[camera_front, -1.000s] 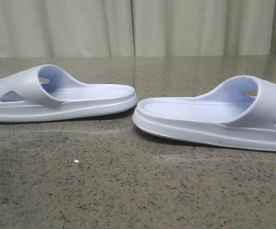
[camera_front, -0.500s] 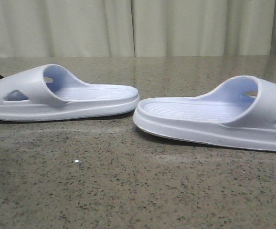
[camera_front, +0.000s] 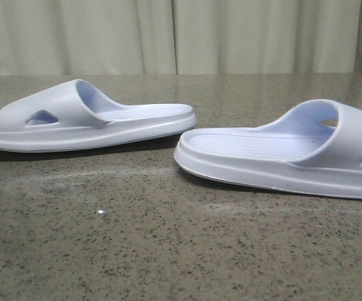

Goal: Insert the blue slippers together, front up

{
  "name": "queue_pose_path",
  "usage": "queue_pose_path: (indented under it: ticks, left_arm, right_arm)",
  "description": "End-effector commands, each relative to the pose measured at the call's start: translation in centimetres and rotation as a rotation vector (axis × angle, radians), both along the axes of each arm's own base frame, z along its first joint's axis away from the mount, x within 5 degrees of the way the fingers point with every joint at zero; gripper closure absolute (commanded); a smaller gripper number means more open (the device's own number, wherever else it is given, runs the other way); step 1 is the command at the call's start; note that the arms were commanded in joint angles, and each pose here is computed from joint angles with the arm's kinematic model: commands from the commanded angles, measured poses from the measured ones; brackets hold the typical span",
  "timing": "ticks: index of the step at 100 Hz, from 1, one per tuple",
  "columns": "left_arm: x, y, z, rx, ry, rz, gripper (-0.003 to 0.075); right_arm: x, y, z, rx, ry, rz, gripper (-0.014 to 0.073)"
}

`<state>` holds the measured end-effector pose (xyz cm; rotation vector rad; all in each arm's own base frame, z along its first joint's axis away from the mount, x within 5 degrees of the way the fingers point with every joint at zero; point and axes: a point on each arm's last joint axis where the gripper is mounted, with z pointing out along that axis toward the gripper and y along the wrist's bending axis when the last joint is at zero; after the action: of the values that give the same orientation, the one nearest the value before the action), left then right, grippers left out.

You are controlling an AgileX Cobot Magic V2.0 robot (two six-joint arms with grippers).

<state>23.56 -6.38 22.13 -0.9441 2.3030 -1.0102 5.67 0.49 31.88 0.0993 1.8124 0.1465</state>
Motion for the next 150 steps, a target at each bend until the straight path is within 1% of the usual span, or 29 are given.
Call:
queue_pose_path:
  ticks: [1, 10, 18, 38, 45, 72, 84, 93, 105, 113, 150]
  left_arm:
    - [0.1, -0.3, 1.0, -0.015, -0.041, -0.014, 0.0703]
    - [0.1, -0.5, 1.2, -0.035, -0.059, -0.034, 0.0703]
    - [0.0, -0.7, 1.9, -0.063, -0.102, -0.052, 0.0703]
    - [-0.9, -1.2, 4.7, -0.179, -0.238, -0.074, 0.0703]
    - [-1.4, -1.2, 5.7, -0.203, -0.281, -0.082, 0.0703]
    - [-3.5, -1.6, 8.8, -0.326, -0.412, -0.13, 0.0703]
    - [-4.1, -1.8, 9.4, -0.363, -0.435, -0.164, 0.0703]
    - [-4.2, -2.0, 9.5, -0.377, -0.436, -0.187, 0.0703]
    - [-4.2, -2.0, 9.5, -0.379, -0.436, -0.19, 0.0703]
    - [-4.3, -2.0, 9.5, -0.38, -0.437, -0.192, 0.0703]
    - [-4.4, -2.2, 9.6, -0.397, -0.438, -0.219, 0.0704]
  right_arm:
    - [0.2, -0.1, 1.7, 0.002, -0.098, -0.013, 0.0224]
    - [0.2, -0.1, 1.7, 0.002, -0.098, -0.013, 0.0223]
    - [0.2, -0.1, 1.7, 0.002, -0.098, -0.013, 0.0224]
    - [0.2, -0.1, 1.7, 0.002, -0.098, -0.013, 0.0223]
    - [0.2, -0.1, 1.7, 0.002, -0.098, -0.013, 0.0223]
    - [0.2, -0.1, 1.6, 0.012, -0.082, -0.014, 0.0223]
    - [0.8, -0.1, 0.8, 0.083, -0.026, -0.03, 0.0223]
    - [1.7, -0.1, -0.4, 0.135, 0.067, -0.045, 0.0223]
    - [3.0, -0.1, -1.8, 0.248, 0.19, -0.085, 0.0223]
    - [3.8, 0.0, -2.4, 0.288, 0.253, -0.092, 0.0223]
    - [6.4, 0.8, -3.8, 0.46, 0.404, -0.087, 0.0224]
